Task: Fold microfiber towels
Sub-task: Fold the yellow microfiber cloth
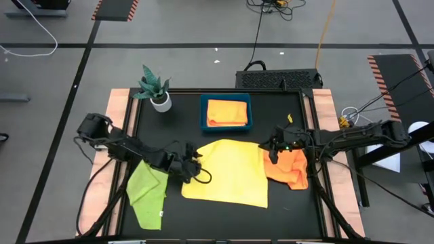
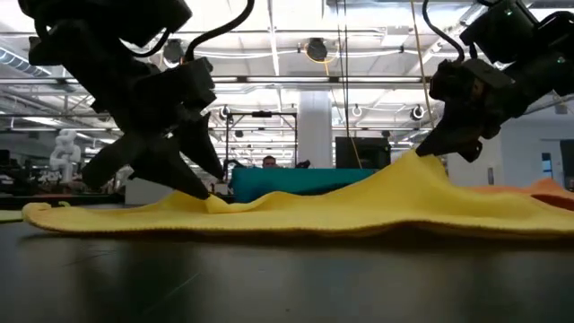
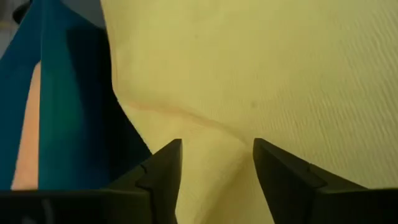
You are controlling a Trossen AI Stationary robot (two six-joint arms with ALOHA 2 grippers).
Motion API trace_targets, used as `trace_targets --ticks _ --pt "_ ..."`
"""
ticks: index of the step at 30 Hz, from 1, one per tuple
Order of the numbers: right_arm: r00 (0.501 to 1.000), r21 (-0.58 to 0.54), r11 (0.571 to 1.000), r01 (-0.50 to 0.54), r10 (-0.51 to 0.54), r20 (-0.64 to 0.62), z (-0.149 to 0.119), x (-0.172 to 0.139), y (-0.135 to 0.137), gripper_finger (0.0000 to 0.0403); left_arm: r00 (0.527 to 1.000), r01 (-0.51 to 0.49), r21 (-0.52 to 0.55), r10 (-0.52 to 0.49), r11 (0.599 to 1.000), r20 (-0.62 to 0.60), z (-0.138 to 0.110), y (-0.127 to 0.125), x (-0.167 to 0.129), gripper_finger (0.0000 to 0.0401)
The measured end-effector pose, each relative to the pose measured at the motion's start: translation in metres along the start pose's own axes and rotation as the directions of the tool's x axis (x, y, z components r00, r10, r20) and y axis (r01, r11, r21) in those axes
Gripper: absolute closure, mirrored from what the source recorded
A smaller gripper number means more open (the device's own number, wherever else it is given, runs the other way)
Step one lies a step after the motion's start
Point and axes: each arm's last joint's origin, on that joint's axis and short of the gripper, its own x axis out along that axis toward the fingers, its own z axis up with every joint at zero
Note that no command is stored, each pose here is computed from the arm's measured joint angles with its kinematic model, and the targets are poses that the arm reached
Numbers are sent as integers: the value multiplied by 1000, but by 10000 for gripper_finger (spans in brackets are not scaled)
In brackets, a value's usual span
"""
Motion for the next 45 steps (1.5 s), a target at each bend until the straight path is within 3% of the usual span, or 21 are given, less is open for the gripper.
trace_targets --ticks 11,26,40,45 --pt "1000 1 1000 -17 17 -10 -2 0 0 399 994 73 97 -64 993 -92 -10 -3 0 225" --pt "996 -38 998 -57 60 70 6 0 4 399 995 28 139 -14 990 -101 -12 -4 14 240" --pt "994 -52 994 -100 102 34 4 0 5 399 997 -14 155 26 988 -74 -8 -3 15 251" --pt "993 -84 990 -116 118 24 4 0 5 399 995 -35 219 54 975 -80 -8 -2 15 268"
